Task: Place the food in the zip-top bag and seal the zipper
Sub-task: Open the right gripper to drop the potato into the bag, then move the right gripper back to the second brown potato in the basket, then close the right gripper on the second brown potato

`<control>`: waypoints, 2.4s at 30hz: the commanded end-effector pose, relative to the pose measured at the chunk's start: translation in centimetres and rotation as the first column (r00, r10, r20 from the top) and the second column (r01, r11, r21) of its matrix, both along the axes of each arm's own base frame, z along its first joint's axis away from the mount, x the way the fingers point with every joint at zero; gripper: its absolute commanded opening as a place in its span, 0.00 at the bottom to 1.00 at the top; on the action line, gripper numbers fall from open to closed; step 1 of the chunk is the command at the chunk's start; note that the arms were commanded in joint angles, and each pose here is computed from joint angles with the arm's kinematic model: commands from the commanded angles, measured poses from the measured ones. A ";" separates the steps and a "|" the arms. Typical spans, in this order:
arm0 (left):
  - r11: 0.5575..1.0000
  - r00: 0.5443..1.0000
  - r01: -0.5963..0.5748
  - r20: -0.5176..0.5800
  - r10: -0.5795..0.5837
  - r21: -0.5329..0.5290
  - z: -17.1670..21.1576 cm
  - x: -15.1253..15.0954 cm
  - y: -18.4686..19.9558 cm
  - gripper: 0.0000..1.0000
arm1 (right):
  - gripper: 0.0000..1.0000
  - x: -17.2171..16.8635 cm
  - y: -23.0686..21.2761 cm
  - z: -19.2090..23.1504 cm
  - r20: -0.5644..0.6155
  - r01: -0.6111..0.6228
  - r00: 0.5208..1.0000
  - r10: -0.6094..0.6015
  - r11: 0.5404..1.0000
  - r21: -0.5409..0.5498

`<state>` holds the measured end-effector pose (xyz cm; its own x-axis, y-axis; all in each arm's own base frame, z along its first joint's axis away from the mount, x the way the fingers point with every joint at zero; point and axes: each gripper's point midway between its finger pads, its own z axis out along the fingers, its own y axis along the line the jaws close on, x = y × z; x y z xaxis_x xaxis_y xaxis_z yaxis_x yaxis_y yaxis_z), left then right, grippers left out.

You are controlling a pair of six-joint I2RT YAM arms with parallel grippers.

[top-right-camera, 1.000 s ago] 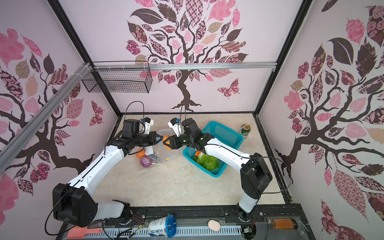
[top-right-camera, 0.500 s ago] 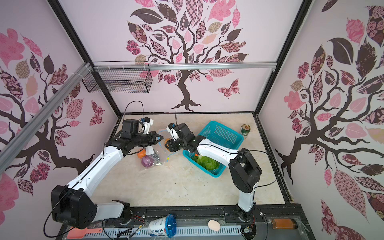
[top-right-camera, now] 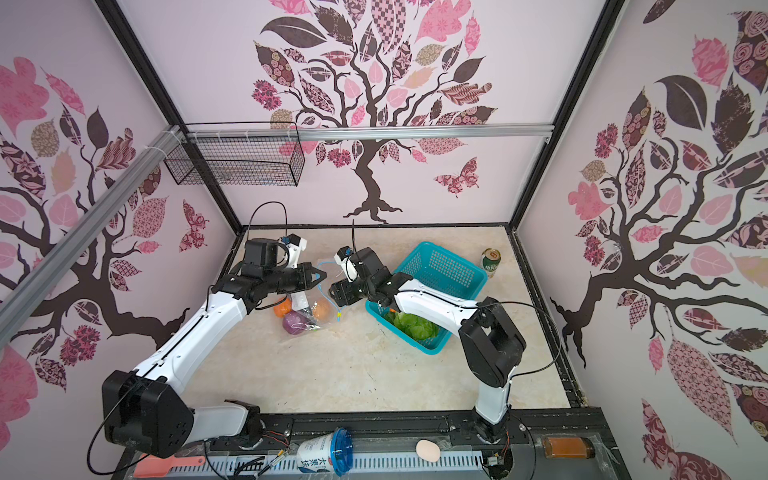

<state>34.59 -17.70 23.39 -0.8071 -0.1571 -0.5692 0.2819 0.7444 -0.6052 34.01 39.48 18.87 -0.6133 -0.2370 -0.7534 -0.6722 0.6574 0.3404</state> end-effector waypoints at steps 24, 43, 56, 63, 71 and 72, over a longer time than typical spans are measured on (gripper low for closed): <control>1.000 1.000 0.006 -0.031 -0.006 0.006 -1.6 0.2 -0.2 0.00 | 0.80 3.6 -28.1 0.8 0.154 0.659 0.720 -0.677 0.597 -0.458; 1.000 1.000 0.015 -0.022 -0.016 -0.009 -1.1 0.0 -0.5 0.00 | 0.62 1.3 -32.0 -9.4 -0.038 0.542 0.685 -0.727 0.544 -0.640; 1.000 1.000 0.015 -0.026 -0.015 -0.004 -1.3 0.1 -0.4 0.00 | 0.69 0.6 -33.3 -13.6 -0.102 0.486 0.647 -0.756 0.511 -0.709; 1.000 0.999 0.013 -0.032 -0.013 -0.001 -1.5 0.1 -0.4 0.00 | 0.73 0.2 -33.1 -15.1 -0.137 0.457 0.643 -0.754 0.520 -0.721; 1.000 0.999 0.011 -0.030 -0.011 0.004 -1.5 0.1 -0.3 0.00 | 0.67 0.2 -32.9 -16.0 -0.151 0.446 0.640 -0.754 0.524 -0.726; 1.000 1.000 0.012 -0.028 -0.012 0.003 -1.4 0.1 -0.4 0.00 | 0.63 0.2 -32.9 -16.0 -0.150 0.446 0.640 -0.753 0.524 -0.726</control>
